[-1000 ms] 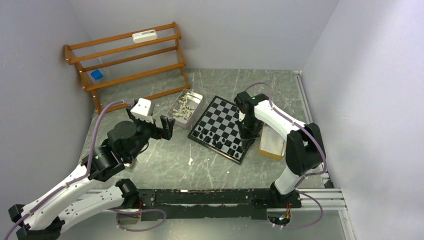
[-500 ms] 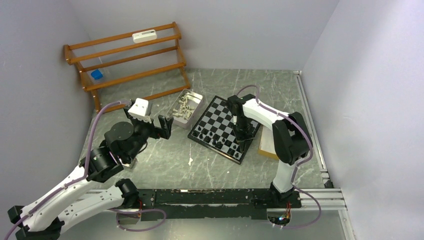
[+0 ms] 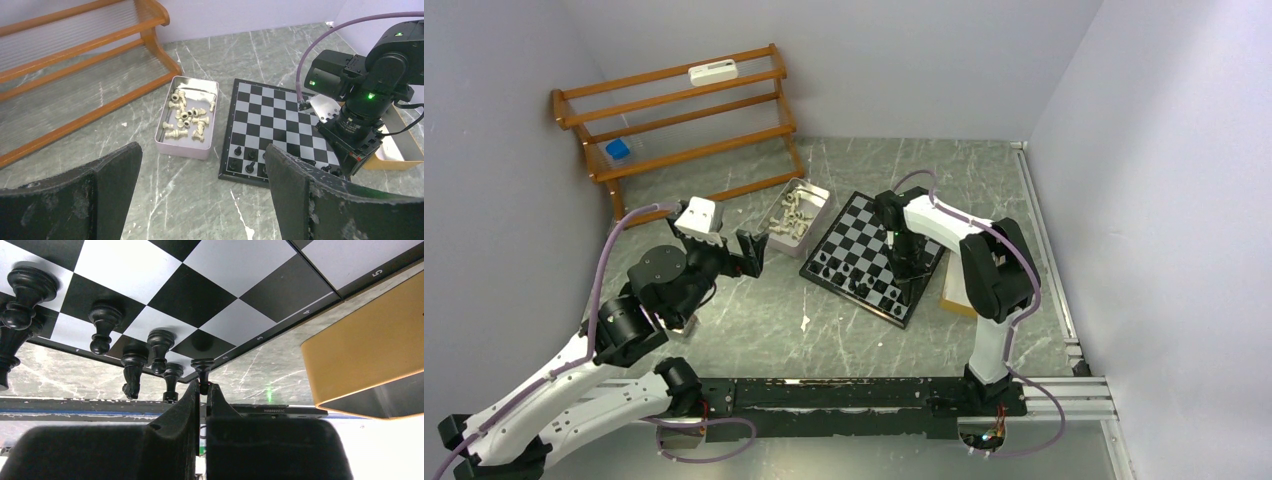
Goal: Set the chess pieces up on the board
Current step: Place the chess piece on the chessboard.
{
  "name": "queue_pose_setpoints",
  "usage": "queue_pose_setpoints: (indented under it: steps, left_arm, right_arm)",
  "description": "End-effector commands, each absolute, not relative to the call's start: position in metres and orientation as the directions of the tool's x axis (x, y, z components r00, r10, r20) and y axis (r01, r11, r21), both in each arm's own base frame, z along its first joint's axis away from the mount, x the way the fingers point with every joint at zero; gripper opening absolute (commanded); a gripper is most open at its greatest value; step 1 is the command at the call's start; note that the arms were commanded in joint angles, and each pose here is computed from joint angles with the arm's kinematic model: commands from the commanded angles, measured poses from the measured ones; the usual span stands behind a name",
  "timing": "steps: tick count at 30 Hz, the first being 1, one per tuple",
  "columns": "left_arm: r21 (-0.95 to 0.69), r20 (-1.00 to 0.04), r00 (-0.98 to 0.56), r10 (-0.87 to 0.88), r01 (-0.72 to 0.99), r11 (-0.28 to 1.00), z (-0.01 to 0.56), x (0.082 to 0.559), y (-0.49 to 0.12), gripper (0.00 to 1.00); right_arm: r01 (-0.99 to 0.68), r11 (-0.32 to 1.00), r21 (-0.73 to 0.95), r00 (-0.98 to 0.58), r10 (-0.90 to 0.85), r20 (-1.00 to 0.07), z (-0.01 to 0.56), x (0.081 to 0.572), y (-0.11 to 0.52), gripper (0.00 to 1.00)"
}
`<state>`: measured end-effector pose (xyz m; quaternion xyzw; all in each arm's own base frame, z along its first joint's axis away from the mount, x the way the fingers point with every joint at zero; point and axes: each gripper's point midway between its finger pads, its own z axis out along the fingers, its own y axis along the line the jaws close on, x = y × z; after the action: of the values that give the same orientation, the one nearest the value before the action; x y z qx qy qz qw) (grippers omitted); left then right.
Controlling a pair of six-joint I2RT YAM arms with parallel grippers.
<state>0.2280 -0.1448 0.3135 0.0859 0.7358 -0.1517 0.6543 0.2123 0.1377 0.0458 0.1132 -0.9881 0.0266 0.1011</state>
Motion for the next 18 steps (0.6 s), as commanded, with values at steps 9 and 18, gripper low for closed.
queue_pose_setpoints:
  steps: [9,18]
  left_arm:
    - [-0.107,-0.992,-0.1,-0.079,0.307,0.946,0.3179,0.2296,-0.1395,0.97]
    - [-0.109,-0.992,-0.099,-0.082,0.305,0.946,0.3183,0.2295,-0.139,0.97]
  right_arm:
    - [-0.252,0.966,-0.053,-0.948,-0.235,0.212,0.0456,0.2176,0.1363,0.08]
    - [-0.254,0.966,-0.056,-0.947,-0.236,0.22,0.0439,0.2182,0.136,0.11]
